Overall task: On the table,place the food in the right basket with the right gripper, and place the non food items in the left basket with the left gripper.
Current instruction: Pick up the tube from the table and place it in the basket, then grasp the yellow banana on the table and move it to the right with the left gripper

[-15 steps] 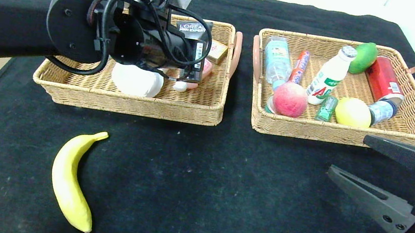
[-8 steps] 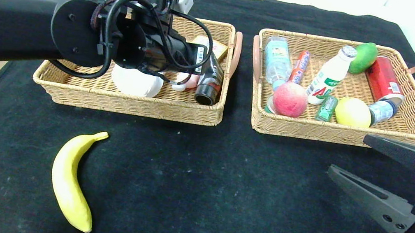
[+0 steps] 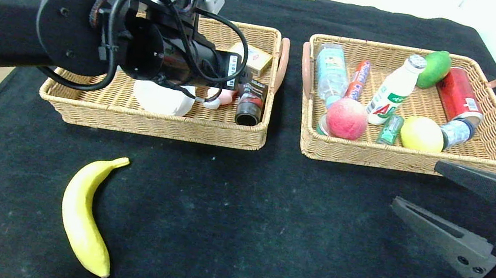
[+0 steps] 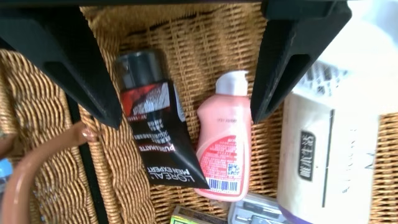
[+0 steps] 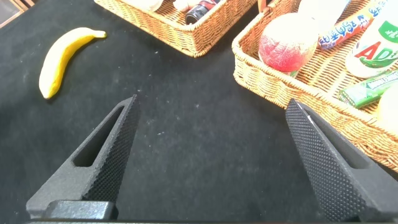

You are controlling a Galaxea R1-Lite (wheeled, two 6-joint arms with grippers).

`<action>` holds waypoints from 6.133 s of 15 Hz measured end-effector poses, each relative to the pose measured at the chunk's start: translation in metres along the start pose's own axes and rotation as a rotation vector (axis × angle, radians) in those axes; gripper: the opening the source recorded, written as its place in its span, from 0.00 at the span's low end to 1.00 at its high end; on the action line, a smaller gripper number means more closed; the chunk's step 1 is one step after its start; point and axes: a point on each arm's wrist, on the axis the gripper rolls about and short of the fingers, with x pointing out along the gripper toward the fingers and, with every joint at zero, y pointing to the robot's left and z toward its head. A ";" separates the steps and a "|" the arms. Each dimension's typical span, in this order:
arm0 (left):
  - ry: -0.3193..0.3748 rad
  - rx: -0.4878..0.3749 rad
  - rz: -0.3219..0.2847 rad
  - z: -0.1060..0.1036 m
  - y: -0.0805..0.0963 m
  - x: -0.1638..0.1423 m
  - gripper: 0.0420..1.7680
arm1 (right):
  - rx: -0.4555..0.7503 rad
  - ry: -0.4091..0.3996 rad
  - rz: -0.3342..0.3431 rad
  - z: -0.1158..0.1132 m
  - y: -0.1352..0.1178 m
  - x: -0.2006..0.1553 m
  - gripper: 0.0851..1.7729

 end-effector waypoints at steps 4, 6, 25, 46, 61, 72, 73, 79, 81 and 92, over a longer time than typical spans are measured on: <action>0.088 0.028 0.038 -0.006 0.004 -0.040 0.90 | 0.000 0.001 0.001 0.000 0.000 0.000 0.96; 0.137 0.014 0.051 -0.013 0.001 -0.068 0.91 | 0.000 0.002 0.005 -0.001 0.001 0.000 0.96; 0.490 -0.210 0.241 -0.102 0.057 -0.167 0.96 | 0.001 0.008 0.014 -0.002 0.003 0.001 0.96; 0.548 -0.354 0.279 -0.158 0.095 -0.143 0.97 | 0.004 0.030 0.017 -0.007 0.002 0.005 0.96; 0.579 -0.352 0.290 -0.163 0.095 -0.136 0.37 | 0.003 0.031 0.019 -0.007 0.003 0.006 0.96; 0.547 -0.329 0.265 -0.155 0.091 -0.142 0.36 | 0.004 0.025 0.017 -0.006 0.003 0.004 0.96; 0.526 -0.317 0.239 -0.150 0.087 -0.145 0.36 | 0.005 0.022 0.016 -0.005 0.003 0.004 0.96; 0.444 -0.277 -0.069 -0.119 0.046 -0.166 0.36 | 0.008 0.006 0.018 0.000 0.003 0.001 0.96; 0.447 -0.277 -0.188 -0.110 0.032 -0.168 0.36 | 0.006 0.000 0.017 0.002 0.003 0.000 0.96; 0.436 -0.262 -0.470 -0.097 -0.077 -0.115 0.36 | 0.000 -0.021 0.010 0.006 0.003 -0.005 0.96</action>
